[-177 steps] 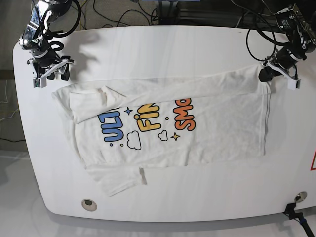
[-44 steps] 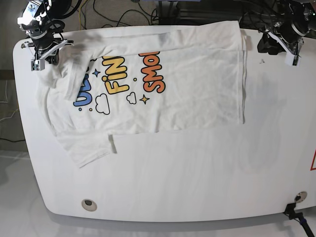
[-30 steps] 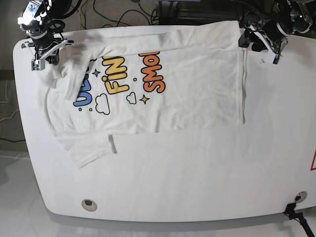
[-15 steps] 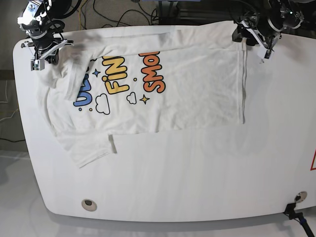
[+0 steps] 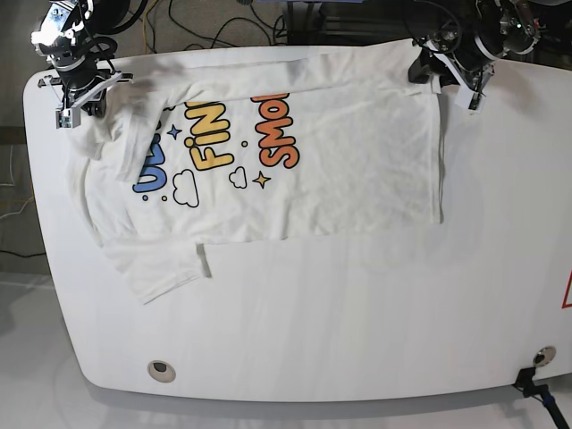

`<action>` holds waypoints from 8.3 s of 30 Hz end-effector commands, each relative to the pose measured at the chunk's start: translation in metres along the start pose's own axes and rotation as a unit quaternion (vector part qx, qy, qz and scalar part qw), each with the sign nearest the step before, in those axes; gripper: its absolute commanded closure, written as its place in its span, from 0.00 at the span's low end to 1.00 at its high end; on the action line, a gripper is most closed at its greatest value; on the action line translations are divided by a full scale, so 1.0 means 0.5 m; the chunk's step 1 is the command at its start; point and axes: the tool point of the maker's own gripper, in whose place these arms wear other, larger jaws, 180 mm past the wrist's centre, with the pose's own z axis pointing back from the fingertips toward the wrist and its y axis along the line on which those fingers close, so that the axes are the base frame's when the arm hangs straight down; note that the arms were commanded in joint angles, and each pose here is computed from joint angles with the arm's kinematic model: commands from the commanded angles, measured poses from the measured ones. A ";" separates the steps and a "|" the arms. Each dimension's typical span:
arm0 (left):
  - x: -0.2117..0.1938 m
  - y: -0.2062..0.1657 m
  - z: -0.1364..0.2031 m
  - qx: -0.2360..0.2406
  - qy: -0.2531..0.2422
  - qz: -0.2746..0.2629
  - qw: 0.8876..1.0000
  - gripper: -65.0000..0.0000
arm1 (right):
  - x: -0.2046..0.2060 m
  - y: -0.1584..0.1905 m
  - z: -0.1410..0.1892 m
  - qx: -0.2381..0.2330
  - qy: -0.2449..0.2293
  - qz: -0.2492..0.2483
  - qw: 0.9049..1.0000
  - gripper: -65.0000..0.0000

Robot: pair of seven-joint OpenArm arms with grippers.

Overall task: Fold the T-shirt properly
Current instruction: 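Grasp the shirt's shoulder edge with the left gripper, then pull the shirt's shoulders with both grippers to straighten it, then open both grippers and release the shirt's shoulder edges, then move both grippers over the shirt's body below the printed lettering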

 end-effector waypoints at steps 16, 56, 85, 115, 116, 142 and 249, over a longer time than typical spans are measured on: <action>-0.057 0.029 0.009 0.033 0.071 -0.003 0.997 1.00 | 0.022 -0.002 0.006 0.002 -0.019 0.006 1.000 0.97; 0.092 0.204 0.113 0.139 0.044 -0.091 0.985 1.00 | -0.104 0.108 0.010 0.043 0.037 -0.069 0.996 0.97; 0.090 0.239 0.155 0.167 0.058 -0.105 0.979 0.74 | -0.136 0.123 0.017 0.010 0.069 -0.035 0.997 0.25; 0.113 0.256 0.211 0.210 0.026 -0.101 0.972 0.74 | -0.067 0.087 0.028 -0.005 0.034 0.009 0.999 0.24; 0.129 0.258 0.211 0.212 0.017 -0.102 0.972 0.74 | -0.068 0.087 0.028 -0.005 0.035 0.010 0.999 0.24; 0.284 0.266 0.260 0.250 -0.087 -0.130 0.956 0.74 | -0.034 0.084 0.047 -0.014 0.014 0.030 0.999 0.24; 0.472 0.247 0.100 0.243 -0.113 -0.163 0.950 0.43 | 0.319 0.104 -0.166 0.077 -0.112 0.059 0.989 0.36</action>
